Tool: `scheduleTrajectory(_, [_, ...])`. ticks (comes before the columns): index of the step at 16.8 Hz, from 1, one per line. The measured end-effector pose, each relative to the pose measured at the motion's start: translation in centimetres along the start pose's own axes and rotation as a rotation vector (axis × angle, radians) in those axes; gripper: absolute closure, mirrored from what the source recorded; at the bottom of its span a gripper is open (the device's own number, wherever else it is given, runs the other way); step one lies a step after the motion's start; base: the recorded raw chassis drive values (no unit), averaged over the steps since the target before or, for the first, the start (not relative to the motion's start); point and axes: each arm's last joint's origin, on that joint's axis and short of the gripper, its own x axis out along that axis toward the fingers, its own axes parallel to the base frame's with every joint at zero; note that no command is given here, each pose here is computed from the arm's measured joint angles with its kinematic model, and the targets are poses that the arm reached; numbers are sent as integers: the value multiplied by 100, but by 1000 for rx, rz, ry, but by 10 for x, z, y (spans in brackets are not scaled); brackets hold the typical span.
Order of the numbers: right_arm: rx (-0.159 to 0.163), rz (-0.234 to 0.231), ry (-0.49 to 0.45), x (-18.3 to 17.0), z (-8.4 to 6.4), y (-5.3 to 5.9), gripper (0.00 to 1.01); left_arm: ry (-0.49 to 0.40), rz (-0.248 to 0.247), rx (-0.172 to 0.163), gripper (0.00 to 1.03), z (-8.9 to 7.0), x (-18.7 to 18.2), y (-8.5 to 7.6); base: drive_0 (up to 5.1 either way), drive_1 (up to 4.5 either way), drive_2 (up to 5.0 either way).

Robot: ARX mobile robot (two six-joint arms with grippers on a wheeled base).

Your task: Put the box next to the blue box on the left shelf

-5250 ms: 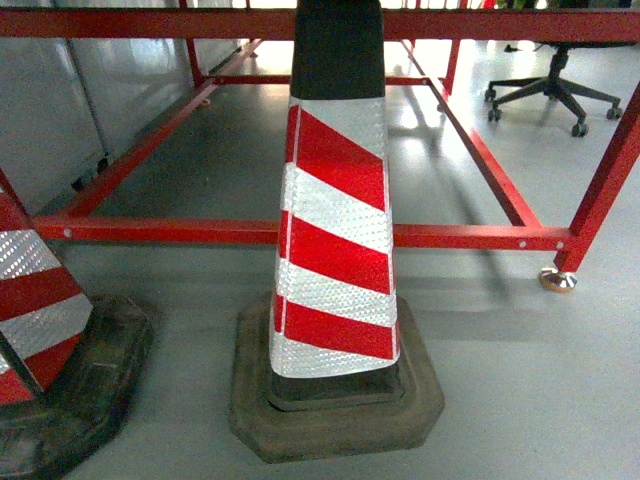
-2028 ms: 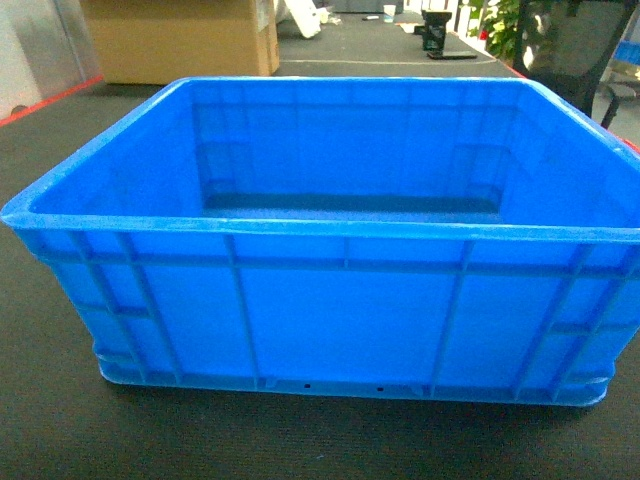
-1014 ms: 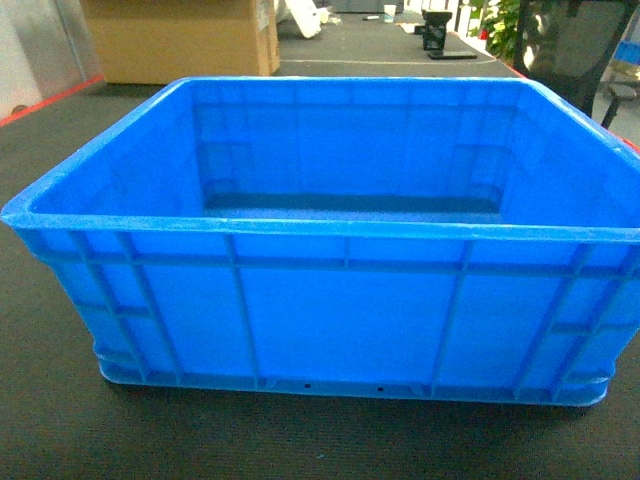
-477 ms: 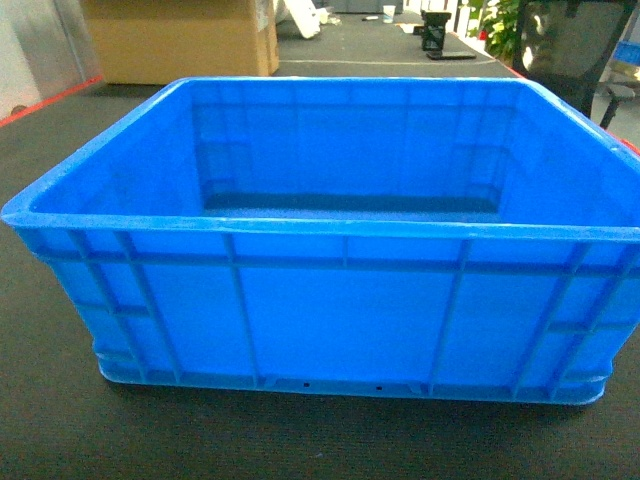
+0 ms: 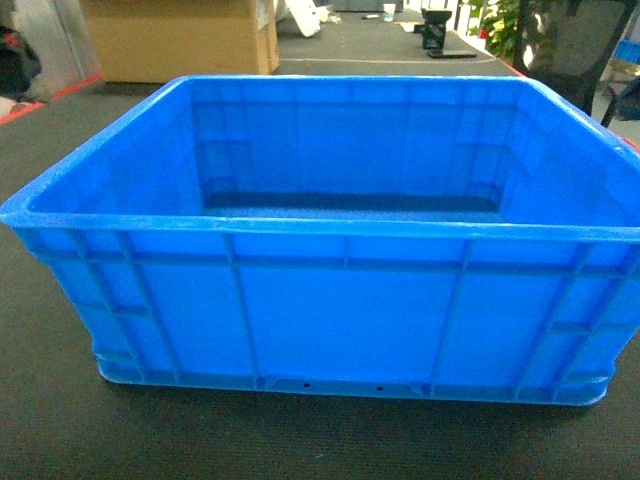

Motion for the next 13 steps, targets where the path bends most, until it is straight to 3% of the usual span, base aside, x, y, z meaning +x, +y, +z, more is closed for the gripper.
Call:
scheduleTrajectory(3, [-4, -51, 82, 45, -1, 1, 3, 75, -12, -19, 5, 9, 44, -5, 0, 0, 0])
scheduleTrajectory(6, [-14, -69, 139, 65, -11, 2, 3, 170, -32, -26, 5, -4, 64, -13, 0, 0, 0])
scheduleTrajectory(9, [-20, -87, 147, 79, -11, 3, 3, 214, -74, -11, 5, -13, 79, -25, 0, 0, 0])
scheduleTrajectory(13, [-25, -98, 169, 87, -18, 3, 3, 300, -67, 10, 5, -26, 90, -32, 0, 0, 0])
